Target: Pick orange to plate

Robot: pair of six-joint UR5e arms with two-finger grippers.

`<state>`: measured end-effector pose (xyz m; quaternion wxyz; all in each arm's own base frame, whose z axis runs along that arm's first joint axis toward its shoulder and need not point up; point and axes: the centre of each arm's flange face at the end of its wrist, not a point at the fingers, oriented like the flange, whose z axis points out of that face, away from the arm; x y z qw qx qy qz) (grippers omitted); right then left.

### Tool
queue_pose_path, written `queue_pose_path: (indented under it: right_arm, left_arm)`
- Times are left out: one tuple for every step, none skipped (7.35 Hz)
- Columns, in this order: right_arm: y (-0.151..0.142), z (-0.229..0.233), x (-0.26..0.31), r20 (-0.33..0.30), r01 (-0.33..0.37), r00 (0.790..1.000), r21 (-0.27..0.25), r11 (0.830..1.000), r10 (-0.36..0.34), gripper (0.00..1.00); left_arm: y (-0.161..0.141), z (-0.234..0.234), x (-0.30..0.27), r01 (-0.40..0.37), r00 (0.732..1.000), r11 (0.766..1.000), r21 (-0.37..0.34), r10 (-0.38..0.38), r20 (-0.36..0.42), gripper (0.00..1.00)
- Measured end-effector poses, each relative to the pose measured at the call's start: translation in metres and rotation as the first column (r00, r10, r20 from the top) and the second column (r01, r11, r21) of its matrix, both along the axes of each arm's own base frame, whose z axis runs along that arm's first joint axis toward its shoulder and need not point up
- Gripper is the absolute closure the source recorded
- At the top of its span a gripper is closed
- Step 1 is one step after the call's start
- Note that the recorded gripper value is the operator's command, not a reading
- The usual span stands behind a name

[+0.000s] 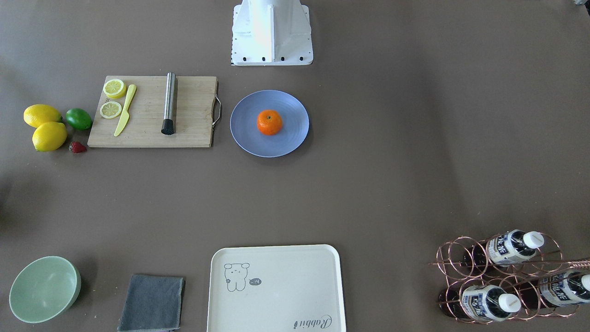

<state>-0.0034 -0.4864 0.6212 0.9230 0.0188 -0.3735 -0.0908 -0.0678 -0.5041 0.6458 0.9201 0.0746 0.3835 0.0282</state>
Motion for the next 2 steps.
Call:
queue_pose_path:
  right_arm:
    - [0.0005,0.0009,0.0002,-0.001,0.0,1.0,-0.001,1.0,0.0,0.0]
    - [0.0007,0.0015,0.0003,-0.003,0.0,1.0,-0.002,1.0,0.0,0.0]
  left_arm:
    - [0.0007,-0.0035,-0.0012,0.002,1.0,1.0,0.0,-0.002,0.014,0.02]
    - [0.0017,-0.0048,-0.0019,0.003,1.0,1.0,-0.006,-0.003,0.022,0.02]
